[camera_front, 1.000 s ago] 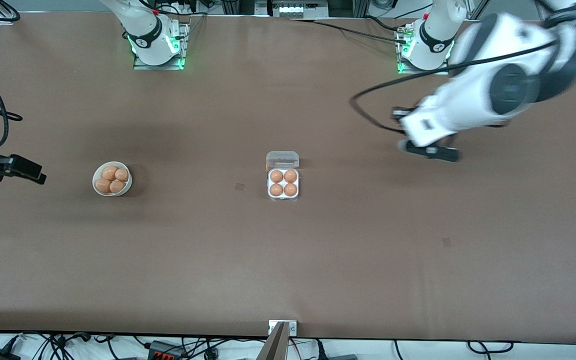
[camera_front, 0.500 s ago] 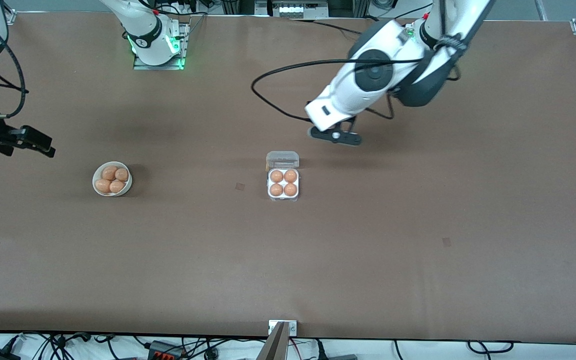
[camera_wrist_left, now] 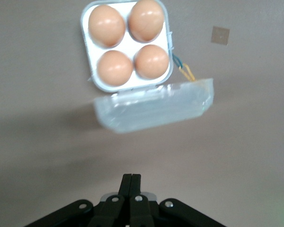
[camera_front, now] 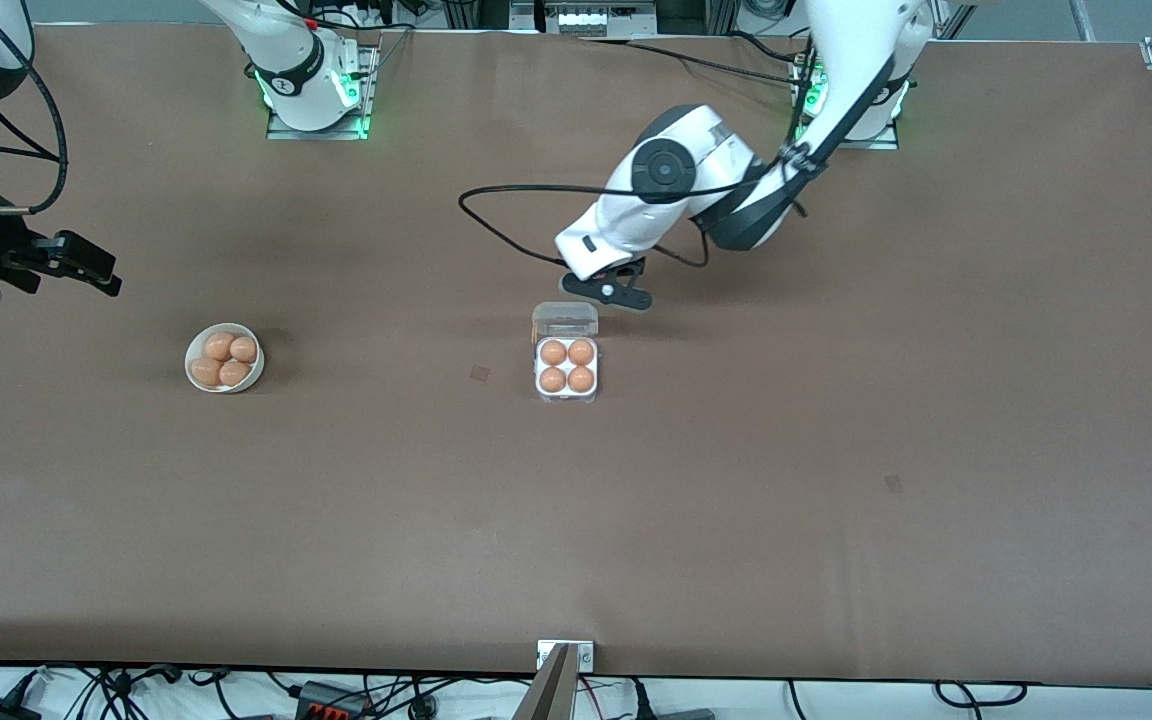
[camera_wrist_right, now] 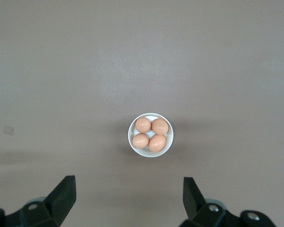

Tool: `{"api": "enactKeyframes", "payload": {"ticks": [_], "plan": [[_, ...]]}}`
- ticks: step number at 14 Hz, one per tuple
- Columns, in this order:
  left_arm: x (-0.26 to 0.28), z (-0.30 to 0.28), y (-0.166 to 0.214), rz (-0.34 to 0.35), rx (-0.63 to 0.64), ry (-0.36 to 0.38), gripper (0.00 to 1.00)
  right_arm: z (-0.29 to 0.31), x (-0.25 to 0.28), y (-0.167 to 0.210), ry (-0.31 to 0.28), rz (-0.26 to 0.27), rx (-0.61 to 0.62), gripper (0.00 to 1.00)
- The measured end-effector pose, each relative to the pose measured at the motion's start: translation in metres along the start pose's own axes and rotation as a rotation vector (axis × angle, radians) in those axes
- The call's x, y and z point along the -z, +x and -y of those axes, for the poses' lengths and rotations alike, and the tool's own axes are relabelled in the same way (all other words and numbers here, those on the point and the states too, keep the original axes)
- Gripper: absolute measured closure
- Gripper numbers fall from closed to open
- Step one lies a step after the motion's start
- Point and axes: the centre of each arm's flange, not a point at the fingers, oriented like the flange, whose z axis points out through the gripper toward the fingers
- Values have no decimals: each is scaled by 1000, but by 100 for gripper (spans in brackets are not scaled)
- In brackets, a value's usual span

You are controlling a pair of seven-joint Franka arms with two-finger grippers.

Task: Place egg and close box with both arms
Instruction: 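Push the open lid over the eggs with the left gripper, then lift the left gripper away from the closed box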

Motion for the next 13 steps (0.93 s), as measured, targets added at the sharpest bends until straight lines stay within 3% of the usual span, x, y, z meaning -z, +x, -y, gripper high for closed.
{"api": "enactKeyframes", "payload": {"ticks": [4,9,11,13], "plan": [[-22,2,15,-105,-55,-2,99,0,4,2,0,-11,0,0],[-1,-5,55,-213,-62,-55,99,0,4,2,0,-10,0,0],[11,4,67,-232,-45,-55,99,0,4,2,0,-10,0,0],[24,19,75,-192,-25,13,98,0,4,2,0,-11,0,0]]}}
